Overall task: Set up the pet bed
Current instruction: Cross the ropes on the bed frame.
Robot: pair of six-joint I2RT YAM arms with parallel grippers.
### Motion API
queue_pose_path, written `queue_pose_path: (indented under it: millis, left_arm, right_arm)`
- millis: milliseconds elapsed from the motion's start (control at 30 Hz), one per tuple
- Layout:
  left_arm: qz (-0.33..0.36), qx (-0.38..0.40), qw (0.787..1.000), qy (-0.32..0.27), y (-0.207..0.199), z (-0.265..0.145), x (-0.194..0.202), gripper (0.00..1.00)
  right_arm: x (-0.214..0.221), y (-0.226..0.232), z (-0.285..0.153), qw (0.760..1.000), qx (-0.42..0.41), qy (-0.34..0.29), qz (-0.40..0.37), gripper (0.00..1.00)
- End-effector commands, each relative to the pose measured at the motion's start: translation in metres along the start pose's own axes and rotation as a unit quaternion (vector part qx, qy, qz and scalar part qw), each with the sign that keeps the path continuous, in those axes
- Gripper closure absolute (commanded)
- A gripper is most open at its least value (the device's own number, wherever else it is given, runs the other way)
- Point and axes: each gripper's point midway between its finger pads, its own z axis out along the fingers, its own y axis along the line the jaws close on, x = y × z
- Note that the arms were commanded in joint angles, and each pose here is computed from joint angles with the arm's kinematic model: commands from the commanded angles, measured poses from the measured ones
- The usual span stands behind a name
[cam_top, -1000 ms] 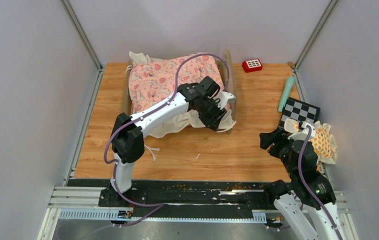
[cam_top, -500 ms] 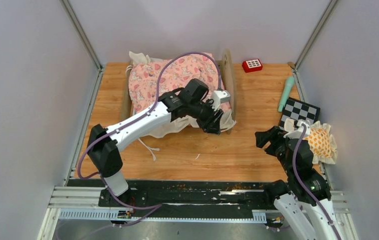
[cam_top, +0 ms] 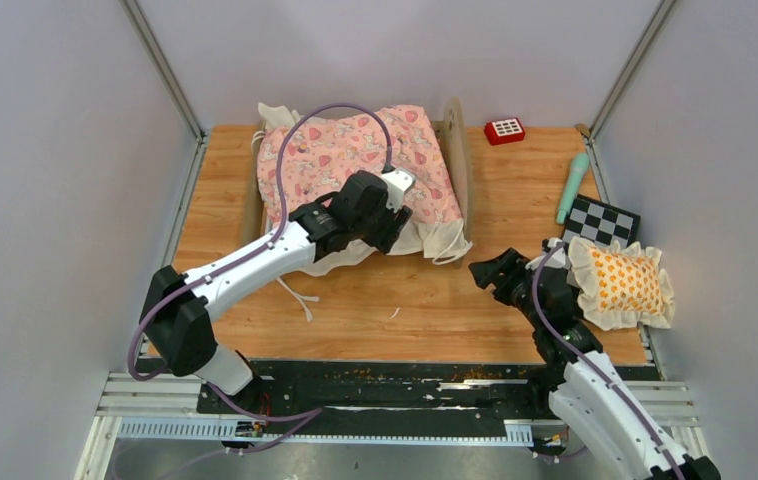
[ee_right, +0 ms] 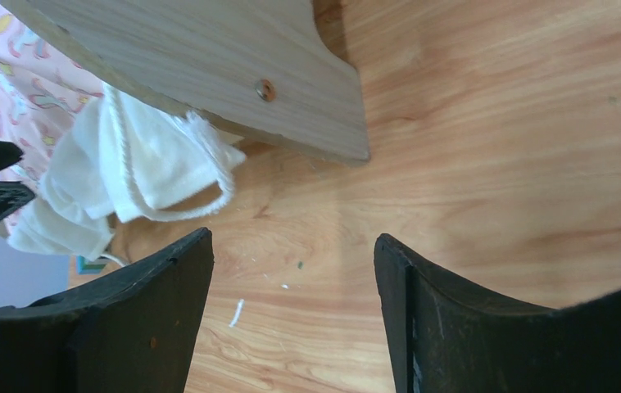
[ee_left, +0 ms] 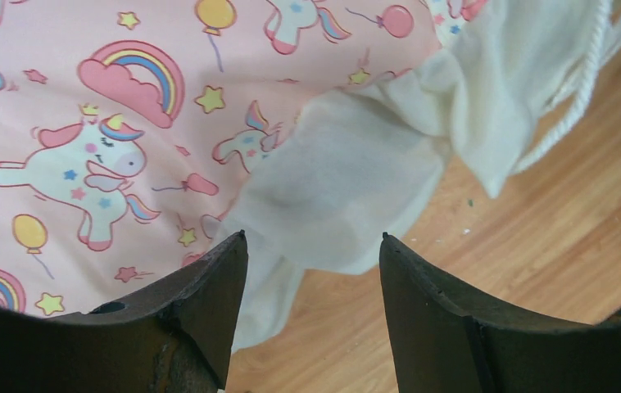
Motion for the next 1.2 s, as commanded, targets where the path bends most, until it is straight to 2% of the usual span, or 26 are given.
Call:
queue_pose_path:
  millis: [0, 200, 500, 700, 800, 867, 1067, 1167]
  left_arm:
    - [-0.006, -0.078, 0.995, -0.065, 0.027, -0.005, -0.029, 0.32]
    - [0.0, -0.091, 0.993, -0.071, 0.033, -0.001, -0.028, 0.32]
    - [-0.003, -0.105, 0.993, -0.061, 0.041, 0.008, -0.017, 0.32]
    - [-0.004, -0.104, 0.993, -0.057, 0.042, 0.014, -0.014, 0.32]
    - [-0.006, -0.105, 0.993, -0.055, 0.043, 0.016, -0.013, 0.32]
    - [-0.006, -0.107, 0.993, -0.052, 0.044, 0.017, -0.011, 0.32]
    - [-0.006, -0.114, 0.992, -0.047, 0.049, 0.018, -0.005, 0.33]
    - [-0.004, -0.118, 0.992, -0.045, 0.051, 0.019, -0.004, 0.33]
  right_arm:
    - [-0.036, 0.059, 0.008, 0.991, -0.119, -0.06, 0.026, 0.29]
    - [-0.026, 0.061, 0.03, 0.991, -0.121, -0.036, 0.038, 0.31]
    - [-0.019, 0.056, 0.075, 0.995, -0.088, -0.014, 0.043, 0.45]
    - [-0.022, 0.048, 0.078, 0.996, -0.075, -0.033, 0.036, 0.7]
    - [-0.028, 0.04, 0.077, 0.996, -0.059, -0.053, 0.035, 0.91]
    - [-0.028, 0.034, 0.075, 0.997, -0.037, -0.053, 0.038, 1.0]
    - [-0.027, -0.003, 0.056, 0.996, 0.058, -0.057, 0.037, 1.0]
    - [-0.023, -0.035, 0.034, 0.987, 0.141, -0.057, 0.043, 1.0]
